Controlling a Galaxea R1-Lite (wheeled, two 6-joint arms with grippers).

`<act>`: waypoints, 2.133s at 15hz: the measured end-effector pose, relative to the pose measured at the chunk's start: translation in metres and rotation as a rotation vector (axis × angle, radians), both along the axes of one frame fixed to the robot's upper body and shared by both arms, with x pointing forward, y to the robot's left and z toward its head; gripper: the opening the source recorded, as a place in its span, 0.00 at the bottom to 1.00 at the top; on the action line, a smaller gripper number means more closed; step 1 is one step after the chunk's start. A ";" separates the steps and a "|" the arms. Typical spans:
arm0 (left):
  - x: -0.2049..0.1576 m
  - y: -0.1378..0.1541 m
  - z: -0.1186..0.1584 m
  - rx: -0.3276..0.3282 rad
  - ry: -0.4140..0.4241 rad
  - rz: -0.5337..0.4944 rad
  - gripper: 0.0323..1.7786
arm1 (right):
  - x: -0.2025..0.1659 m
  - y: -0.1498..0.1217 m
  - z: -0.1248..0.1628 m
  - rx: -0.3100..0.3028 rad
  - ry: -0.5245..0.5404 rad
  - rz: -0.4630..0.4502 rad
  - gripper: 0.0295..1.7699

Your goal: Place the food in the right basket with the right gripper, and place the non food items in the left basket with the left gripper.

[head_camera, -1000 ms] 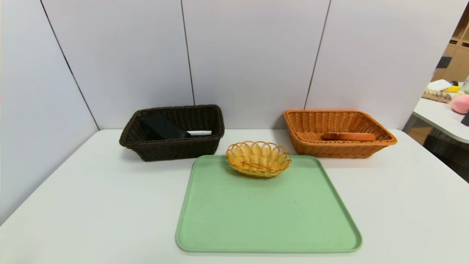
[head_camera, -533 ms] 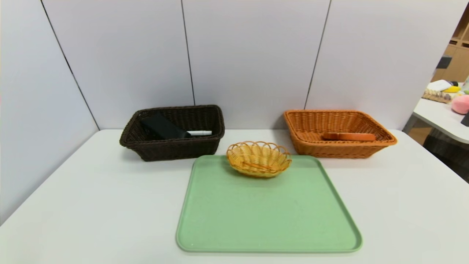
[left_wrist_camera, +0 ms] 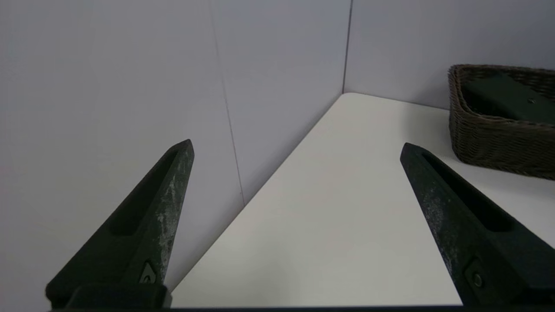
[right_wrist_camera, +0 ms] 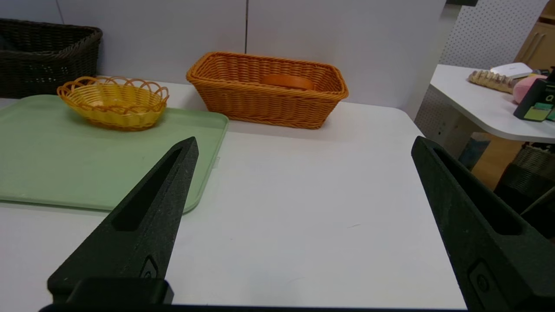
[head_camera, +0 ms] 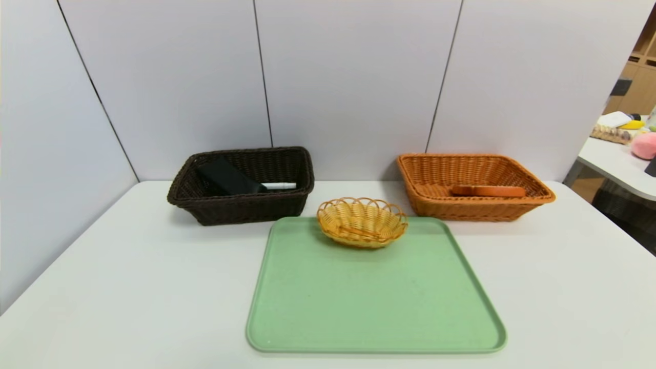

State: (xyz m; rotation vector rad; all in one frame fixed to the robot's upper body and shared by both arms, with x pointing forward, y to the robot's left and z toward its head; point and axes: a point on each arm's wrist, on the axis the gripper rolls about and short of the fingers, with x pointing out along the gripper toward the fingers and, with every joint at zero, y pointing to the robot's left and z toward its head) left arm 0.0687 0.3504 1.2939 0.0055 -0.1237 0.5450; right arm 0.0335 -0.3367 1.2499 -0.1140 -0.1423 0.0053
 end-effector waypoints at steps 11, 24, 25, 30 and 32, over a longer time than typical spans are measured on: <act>-0.009 -0.013 -0.075 0.132 0.131 -0.347 0.95 | 0.001 0.000 0.002 -0.009 -0.037 0.002 0.96; 0.000 -0.017 -0.112 0.083 0.153 -0.569 0.95 | 0.035 0.001 -0.067 -0.013 0.137 0.032 0.96; 0.000 -0.017 -0.112 0.056 0.144 -0.567 0.95 | 0.035 0.001 -0.067 0.022 0.140 0.033 0.96; 0.000 -0.017 -0.112 0.005 0.129 -0.549 0.95 | 0.036 0.000 -0.067 0.088 0.141 0.015 0.96; 0.000 -0.017 -0.112 0.004 0.128 -0.549 0.95 | 0.036 0.000 -0.067 0.087 0.141 0.014 0.96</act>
